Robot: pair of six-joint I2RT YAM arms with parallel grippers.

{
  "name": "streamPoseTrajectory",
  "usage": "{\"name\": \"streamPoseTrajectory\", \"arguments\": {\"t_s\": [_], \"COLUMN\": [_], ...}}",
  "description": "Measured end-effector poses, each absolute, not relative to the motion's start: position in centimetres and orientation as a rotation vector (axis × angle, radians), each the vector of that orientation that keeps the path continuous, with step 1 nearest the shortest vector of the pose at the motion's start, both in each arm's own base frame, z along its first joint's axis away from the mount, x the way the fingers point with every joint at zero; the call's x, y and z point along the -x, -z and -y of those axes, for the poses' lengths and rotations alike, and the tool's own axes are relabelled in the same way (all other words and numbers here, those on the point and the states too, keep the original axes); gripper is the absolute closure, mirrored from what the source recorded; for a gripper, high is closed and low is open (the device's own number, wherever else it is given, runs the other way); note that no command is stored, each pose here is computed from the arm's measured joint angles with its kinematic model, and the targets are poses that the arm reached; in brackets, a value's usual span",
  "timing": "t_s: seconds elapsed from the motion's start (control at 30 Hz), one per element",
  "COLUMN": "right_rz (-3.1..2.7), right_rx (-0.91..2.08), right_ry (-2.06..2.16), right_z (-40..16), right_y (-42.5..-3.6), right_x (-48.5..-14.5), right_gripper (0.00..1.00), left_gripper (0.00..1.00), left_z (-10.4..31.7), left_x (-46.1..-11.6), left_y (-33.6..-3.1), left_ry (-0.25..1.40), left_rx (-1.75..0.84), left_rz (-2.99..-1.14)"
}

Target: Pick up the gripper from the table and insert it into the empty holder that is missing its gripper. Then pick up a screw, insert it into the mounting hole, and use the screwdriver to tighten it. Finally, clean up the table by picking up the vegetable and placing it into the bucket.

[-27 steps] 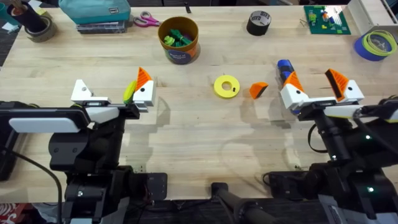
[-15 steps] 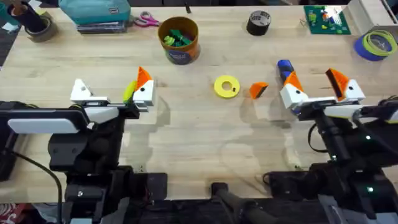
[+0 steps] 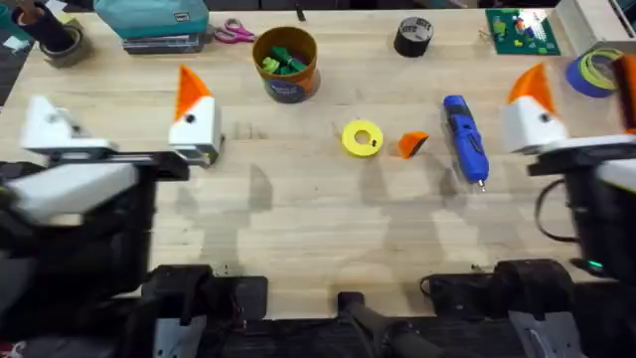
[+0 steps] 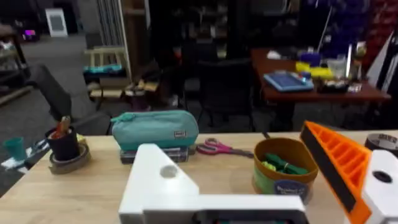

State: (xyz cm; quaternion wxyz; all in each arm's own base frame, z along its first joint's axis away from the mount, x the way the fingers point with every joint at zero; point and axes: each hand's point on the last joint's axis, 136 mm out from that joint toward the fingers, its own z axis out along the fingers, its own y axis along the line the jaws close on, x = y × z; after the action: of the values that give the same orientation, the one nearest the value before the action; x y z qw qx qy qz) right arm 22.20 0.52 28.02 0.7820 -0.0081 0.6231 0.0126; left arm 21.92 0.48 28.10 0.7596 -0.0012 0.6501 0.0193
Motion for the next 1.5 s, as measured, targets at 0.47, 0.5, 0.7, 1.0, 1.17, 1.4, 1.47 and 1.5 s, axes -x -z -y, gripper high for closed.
{"name": "streamPoseTrajectory", "arguments": {"t_s": [0.47, 0.5, 0.7, 1.0, 1.17, 1.4, 1.47, 1.5], "right_rz": [-1.697, -1.745, -2.072, -2.423, -2.453, -2.452, -2.452, -2.452], "right_rx": [0.016, 0.015, 0.012, 0.009, 0.008, 0.008, 0.008, 0.008], "right_ry": [-0.03, -0.031, -0.033, -0.035, -0.035, -0.035, -0.035, -0.034], "right_z": [-0.5, -0.5, -0.6, -0.6, -0.6, -0.6, -0.6, -0.6], "right_y": [-32.1, -31.7, -27.8, -21.8, -21.2, -21.2, -21.2, -21.2], "right_x": [-22.9, -23.2, -24.7, -25.3, -25.5, -25.5, -25.5, -25.5], "right_gripper": [0.003, 0.004, 0.003, 0.004, 0.003, 0.003, 0.003, 0.003], "left_gripper": [0.015, 0.015, 0.016, 0.015, 0.015, 0.015, 0.015, 0.015], "left_z": [-0.7, -0.7, -0.8, -0.8, -0.8, -0.8, -0.8, -0.8], "left_x": [-23.4, -23.7, -25.5, -25.7, -26.0, -26.5, -26.6, -26.7], "left_y": [-31.5, -31.5, -29.1, -22.6, -21.1, -19.7, -19.4, -19.2], "left_ry": [-0.063, -0.065, -0.07, -0.071, -0.07, -0.07, -0.07, -0.07], "left_rx": [-0.01, -0.01, -0.016, -0.027, -0.03, -0.033, -0.033, -0.033], "left_rz": [-1.952, -1.984, -2.203, -2.517, -2.586, -2.642, -2.656, -2.662]}}
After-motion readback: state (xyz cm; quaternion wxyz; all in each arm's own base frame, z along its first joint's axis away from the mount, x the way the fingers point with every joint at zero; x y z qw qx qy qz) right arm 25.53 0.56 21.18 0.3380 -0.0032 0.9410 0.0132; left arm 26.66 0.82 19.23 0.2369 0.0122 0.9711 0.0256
